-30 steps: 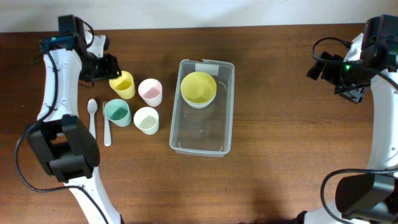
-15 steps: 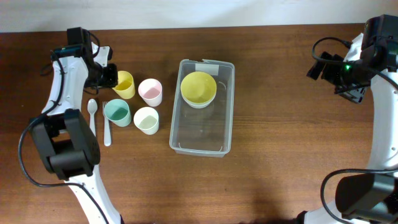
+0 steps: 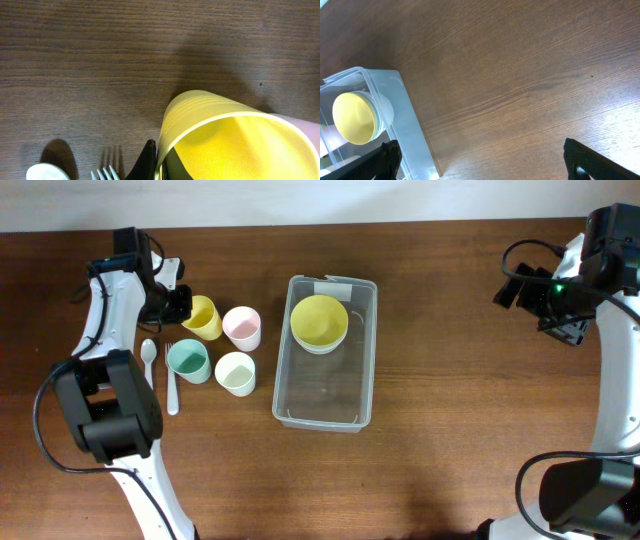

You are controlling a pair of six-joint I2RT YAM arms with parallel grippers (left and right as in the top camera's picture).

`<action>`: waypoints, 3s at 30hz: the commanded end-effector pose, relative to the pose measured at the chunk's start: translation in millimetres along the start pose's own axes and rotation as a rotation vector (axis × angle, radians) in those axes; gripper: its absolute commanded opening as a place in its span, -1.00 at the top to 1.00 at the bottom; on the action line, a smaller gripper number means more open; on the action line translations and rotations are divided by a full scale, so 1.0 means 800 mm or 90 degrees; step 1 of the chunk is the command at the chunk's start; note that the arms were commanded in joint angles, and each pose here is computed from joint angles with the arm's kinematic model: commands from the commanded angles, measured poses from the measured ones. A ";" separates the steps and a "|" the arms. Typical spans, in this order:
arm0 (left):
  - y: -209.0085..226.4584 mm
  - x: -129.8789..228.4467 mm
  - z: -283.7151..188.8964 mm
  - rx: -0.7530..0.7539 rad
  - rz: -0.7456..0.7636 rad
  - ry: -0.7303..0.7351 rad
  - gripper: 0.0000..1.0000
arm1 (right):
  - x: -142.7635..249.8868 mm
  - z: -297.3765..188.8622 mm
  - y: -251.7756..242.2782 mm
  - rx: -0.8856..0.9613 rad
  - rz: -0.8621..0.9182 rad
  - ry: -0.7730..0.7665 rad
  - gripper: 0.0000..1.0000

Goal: Pack container
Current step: 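Carry the yellow cup with left gripper into the container, then move left gripper to the pink cup and grasp it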

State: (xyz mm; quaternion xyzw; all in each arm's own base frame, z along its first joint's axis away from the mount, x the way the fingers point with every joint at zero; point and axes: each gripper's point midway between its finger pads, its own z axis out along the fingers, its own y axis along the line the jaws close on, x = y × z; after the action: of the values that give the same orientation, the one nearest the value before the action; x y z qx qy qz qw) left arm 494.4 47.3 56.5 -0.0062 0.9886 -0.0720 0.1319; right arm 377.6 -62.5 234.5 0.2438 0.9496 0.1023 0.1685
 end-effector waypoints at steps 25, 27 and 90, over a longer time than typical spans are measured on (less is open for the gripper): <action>-0.296 0.062 -0.178 0.082 0.293 0.008 0.98 | -0.002 -0.006 0.001 -0.001 -0.005 -0.009 -0.98; -0.322 0.077 -0.166 0.091 0.325 0.019 0.98 | -0.002 -0.006 0.001 -0.001 -0.005 -0.010 -0.98; -0.122 0.016 -0.030 -0.010 0.103 0.130 -0.01 | -0.002 -0.006 0.001 -0.001 -0.005 -0.010 -0.98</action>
State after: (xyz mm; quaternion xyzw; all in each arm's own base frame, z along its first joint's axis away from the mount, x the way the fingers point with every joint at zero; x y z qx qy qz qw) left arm 477.8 -41.3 115.7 0.0840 0.9936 -0.0359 0.0666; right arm 377.7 -62.5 234.6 0.2436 0.9496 0.1021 0.1687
